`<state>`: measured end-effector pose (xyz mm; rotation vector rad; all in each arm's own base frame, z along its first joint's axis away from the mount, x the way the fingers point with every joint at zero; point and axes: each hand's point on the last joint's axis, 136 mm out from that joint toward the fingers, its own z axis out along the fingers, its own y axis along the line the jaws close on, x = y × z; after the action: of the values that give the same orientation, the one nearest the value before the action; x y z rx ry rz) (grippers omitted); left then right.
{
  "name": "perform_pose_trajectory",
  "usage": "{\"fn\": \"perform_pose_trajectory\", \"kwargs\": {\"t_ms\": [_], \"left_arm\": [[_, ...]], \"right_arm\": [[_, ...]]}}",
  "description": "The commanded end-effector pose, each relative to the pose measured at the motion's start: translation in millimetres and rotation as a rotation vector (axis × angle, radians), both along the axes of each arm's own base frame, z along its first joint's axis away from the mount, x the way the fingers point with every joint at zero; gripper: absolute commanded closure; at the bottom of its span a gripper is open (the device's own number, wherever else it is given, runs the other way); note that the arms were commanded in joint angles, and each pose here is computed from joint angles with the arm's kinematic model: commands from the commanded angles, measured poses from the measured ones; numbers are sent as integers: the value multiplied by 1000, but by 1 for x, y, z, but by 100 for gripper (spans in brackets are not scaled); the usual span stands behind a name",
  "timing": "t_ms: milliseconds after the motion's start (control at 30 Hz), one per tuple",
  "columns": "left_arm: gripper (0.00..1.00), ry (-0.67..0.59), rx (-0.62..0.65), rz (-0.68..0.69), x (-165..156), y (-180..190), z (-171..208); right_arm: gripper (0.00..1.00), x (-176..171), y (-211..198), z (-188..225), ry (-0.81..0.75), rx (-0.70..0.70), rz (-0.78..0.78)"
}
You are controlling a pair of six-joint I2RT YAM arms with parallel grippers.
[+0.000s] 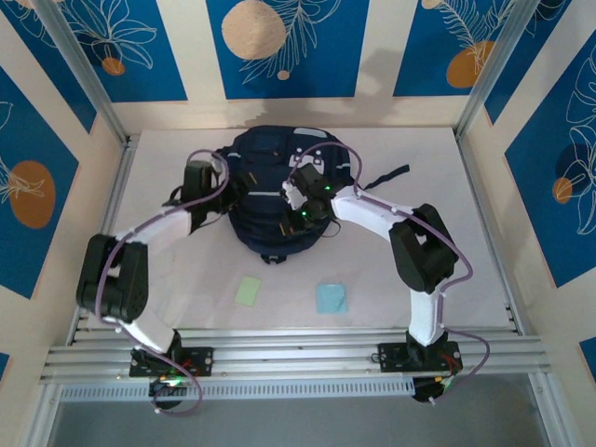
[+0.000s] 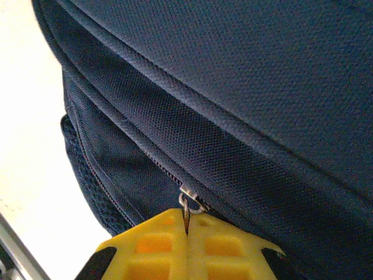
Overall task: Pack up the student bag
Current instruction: Zip the student bag at the top-center of the table.
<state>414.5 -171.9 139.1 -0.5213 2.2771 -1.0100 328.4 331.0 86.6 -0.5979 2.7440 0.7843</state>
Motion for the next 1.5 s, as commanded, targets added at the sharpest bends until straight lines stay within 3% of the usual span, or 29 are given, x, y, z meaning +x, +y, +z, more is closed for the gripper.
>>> {"fn": "perform_pose_trajectory", "kwargs": {"t_ms": [0,200,433,700,833,967,1100,1233,1333,1467], "left_arm": [[20,51,-94,56,-28,-9,-6],[20,123,-187,149,-63,-20,-30],[20,186,-240,237,-63,-35,-55],[23,279,-135,353,-64,-10,-114],[29,270,-116,343,-54,-8,-118],[44,274,-72,352,-45,-5,-126],[53,256,-91,379,-36,2,-124],[75,207,-87,385,-26,5,-109],[100,186,-100,391,-17,5,-100],[100,164,-104,396,-12,8,-92]], "right_arm": [[100,26,30,27,-50,128,-39],[100,44,39,43,-42,201,-67],[100,41,43,52,-44,218,-64],[100,15,28,46,-37,162,-14],[100,-3,17,32,-4,124,8],[100,-14,17,26,8,126,36],[100,-21,15,15,3,80,78],[100,-31,14,6,16,46,138],[100,-35,4,-4,-1,-32,172],[100,-32,-36,-26,-23,-250,196]]}}
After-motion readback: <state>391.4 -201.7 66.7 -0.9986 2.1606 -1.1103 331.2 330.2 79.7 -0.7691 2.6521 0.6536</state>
